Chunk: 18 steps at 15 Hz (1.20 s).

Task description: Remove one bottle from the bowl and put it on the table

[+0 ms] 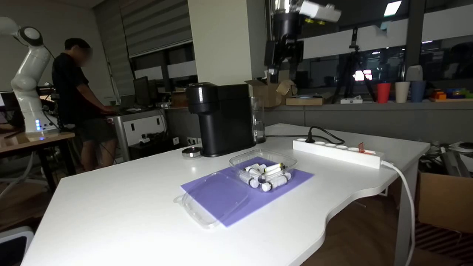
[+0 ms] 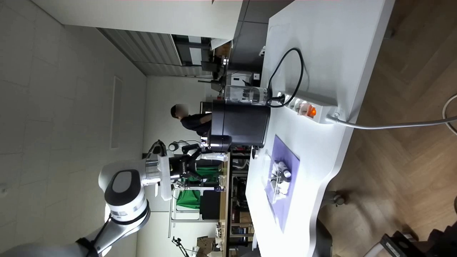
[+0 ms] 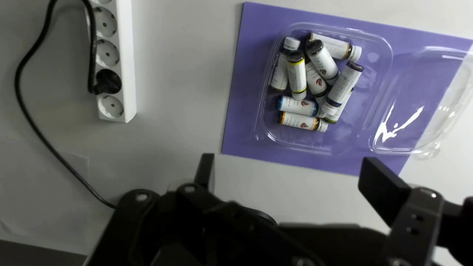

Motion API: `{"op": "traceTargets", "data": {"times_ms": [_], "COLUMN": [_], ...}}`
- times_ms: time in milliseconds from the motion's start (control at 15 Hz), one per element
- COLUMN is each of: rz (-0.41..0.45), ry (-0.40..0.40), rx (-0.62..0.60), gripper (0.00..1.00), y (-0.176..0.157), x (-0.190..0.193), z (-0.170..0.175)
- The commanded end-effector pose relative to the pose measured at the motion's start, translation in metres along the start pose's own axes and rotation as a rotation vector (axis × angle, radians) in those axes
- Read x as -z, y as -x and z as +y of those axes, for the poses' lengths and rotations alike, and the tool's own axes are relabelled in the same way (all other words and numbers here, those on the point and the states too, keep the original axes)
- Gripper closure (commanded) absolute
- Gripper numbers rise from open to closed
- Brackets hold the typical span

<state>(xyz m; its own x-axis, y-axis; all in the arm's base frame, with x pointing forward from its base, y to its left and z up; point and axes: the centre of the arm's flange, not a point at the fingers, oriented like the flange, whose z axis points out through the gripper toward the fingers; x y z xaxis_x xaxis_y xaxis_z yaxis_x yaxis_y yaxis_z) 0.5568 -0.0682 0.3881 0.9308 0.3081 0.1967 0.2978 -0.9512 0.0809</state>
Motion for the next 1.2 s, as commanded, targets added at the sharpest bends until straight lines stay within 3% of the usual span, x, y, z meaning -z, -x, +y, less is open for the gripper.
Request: {"op": "traceTargets", "data": {"times_ms": [0, 200, 267, 467, 1000, 1133], "rz": [-0.05, -0.143, -0.104, -0.14, -0.141, -0.147], "ry": [-0.08, -0.096, -0.079, -0.085, -0.086, -0.078], "rx": [-0.148, -0.279, -0.188, -0.236, -0.242, -0.239], "gripper": [0.0, 0.0, 0.0, 0.0, 0.0, 0.0], "y": [-0.035, -0.03, -0.016, -0.016, -0.019, -0.022], "x": [-0.053, -0.09, -0.083, -0.101, -0.097, -0.117], "z": [0.002, 0.0, -0.007, -0.004, -0.002, -0.016]}}
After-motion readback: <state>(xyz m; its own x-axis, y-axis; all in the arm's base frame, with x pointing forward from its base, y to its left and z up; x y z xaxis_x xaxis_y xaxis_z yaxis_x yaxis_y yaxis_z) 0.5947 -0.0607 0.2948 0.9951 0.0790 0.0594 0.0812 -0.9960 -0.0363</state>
